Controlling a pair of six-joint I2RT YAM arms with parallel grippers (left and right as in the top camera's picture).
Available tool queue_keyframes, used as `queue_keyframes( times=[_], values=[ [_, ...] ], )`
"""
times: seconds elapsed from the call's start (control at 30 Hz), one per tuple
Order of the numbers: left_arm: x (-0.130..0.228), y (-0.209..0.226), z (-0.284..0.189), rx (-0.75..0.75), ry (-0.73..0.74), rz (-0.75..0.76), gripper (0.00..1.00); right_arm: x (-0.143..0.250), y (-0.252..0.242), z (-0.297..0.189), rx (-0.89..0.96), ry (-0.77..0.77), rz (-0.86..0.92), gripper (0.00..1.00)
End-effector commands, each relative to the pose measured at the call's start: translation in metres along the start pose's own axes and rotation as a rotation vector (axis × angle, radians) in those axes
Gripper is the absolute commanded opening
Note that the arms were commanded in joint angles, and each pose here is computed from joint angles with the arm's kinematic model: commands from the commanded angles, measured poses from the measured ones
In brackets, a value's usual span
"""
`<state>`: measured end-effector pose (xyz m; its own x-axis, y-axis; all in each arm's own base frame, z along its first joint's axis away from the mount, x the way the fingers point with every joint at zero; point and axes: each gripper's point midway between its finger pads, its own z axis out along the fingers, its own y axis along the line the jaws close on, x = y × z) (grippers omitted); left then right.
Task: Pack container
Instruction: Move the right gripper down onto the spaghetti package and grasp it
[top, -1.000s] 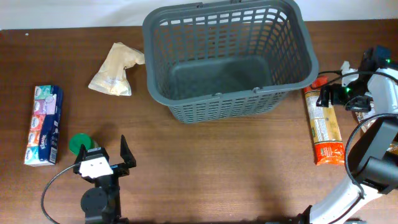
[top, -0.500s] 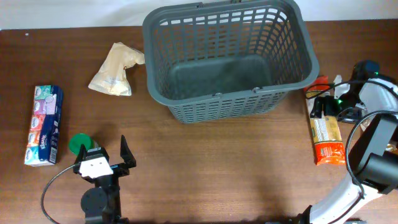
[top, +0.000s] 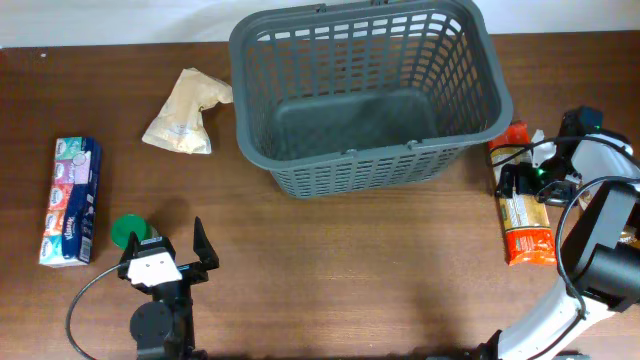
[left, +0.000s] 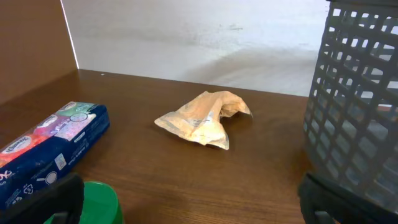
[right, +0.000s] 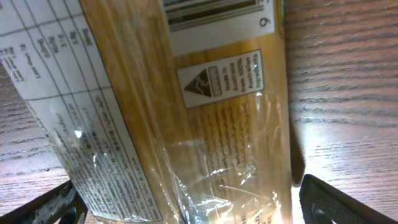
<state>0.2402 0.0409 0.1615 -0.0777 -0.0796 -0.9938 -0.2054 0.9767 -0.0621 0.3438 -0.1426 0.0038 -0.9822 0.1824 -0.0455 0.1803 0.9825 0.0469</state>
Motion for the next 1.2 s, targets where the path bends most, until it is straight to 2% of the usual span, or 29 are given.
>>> queue_keyframes(
  times=[0.0, 0.6, 0.67, 0.7, 0.73, 0.8, 0.83, 1.17],
  values=[
    [0.002, 0.003, 0.000, -0.015, -0.001, -0.010, 0.99, 0.000, 0.000, 0.003, -0.007, 0.002, 0.009, 0.99],
    [0.002, 0.003, 0.000, -0.015, -0.001, -0.010, 0.99, -0.006, -0.001, 0.004, -0.001, -0.024, 0.003, 1.00],
    [0.002, 0.003, 0.000, -0.015, -0.001, -0.010, 0.99, -0.004, 0.000, 0.007, -0.001, -0.021, 0.001, 0.86],
    [0.002, 0.003, 0.000, -0.015, -0.001, -0.010, 0.99, -0.002, 0.000, 0.008, -0.003, -0.016, -0.009, 0.68],
    [0.002, 0.003, 0.000, -0.015, -0.001, -0.010, 0.99, 0.000, 0.001, 0.010, -0.004, -0.011, -0.015, 0.39],
    [0.002, 0.003, 0.000, -0.015, -0.001, -0.010, 0.99, 0.004, 0.001, 0.014, -0.005, -0.006, -0.014, 0.08],
    [0.002, 0.003, 0.000, -0.015, -0.001, -0.010, 0.99, 0.005, 0.001, 0.016, -0.006, -0.004, -0.014, 0.04],
    [0.002, 0.003, 0.000, -0.015, -0.001, -0.010, 0.99, 0.007, 0.005, 0.021, -0.023, -0.011, 0.006, 0.04]
  ],
)
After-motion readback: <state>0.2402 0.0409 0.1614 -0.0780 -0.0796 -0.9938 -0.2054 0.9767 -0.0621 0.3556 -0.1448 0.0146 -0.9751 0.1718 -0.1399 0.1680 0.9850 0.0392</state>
